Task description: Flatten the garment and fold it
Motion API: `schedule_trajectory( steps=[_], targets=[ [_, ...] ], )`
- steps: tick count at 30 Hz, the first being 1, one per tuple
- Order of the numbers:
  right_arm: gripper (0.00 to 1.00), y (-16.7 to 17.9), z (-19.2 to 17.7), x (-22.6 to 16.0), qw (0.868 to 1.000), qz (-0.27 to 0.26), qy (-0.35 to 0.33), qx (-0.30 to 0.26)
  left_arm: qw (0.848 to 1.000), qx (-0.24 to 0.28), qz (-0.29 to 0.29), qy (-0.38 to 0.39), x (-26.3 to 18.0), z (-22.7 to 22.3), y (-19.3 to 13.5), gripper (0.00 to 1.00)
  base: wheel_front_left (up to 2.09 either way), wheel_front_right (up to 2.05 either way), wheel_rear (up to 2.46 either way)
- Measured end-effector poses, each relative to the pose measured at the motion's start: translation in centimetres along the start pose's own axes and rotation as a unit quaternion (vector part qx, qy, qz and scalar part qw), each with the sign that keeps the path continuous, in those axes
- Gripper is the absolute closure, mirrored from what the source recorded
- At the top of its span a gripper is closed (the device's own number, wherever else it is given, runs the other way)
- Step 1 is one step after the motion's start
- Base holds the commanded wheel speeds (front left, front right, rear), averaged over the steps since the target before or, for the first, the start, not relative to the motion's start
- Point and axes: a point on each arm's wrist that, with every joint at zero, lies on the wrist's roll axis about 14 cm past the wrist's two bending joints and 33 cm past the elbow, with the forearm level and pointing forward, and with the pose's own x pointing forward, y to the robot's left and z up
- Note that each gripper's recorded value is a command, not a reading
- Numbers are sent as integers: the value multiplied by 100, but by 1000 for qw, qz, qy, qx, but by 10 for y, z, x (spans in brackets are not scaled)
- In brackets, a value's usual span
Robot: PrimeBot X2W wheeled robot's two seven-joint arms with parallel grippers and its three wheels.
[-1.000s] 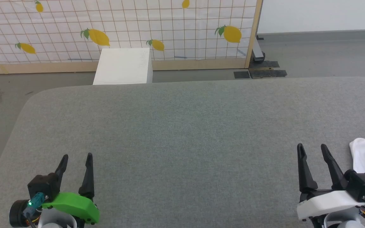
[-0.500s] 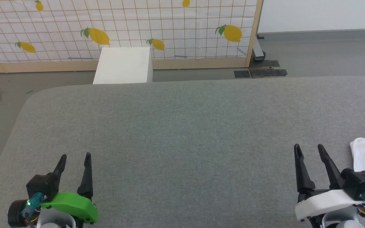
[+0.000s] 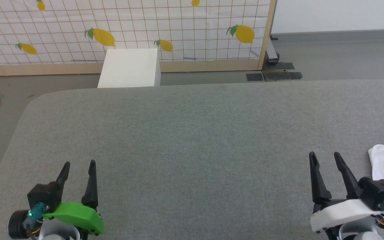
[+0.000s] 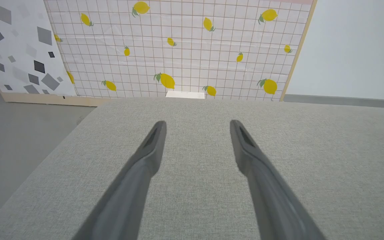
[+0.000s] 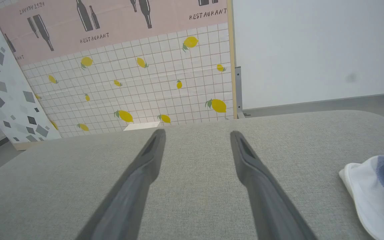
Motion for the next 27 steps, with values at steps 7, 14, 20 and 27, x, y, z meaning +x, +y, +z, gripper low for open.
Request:
schedule_trajectory(
  steps=[7, 14, 20, 27],
  targets=[
    [100, 0, 0, 0, 1000, 1, 0, 0, 1000, -1, -1, 2, 0, -1, -1, 100, 0, 0, 0],
    [100, 2, -1, 1, 1000, 4, 6, -4, 1000, -2, 1, 4, 0, -1, -2, 100, 0, 0, 0],
    [100, 4, -2, 2, 1000, 7, 9, -9, 1000, 4, 0, 1, 1, 2, -5, 100, 0, 0, 0],
    [100, 6, -1, 3, 1000, 11, 12, -13, 1000, 4, -2, 1, 2, 3, -8, 100, 0, 0, 0]
  ],
)
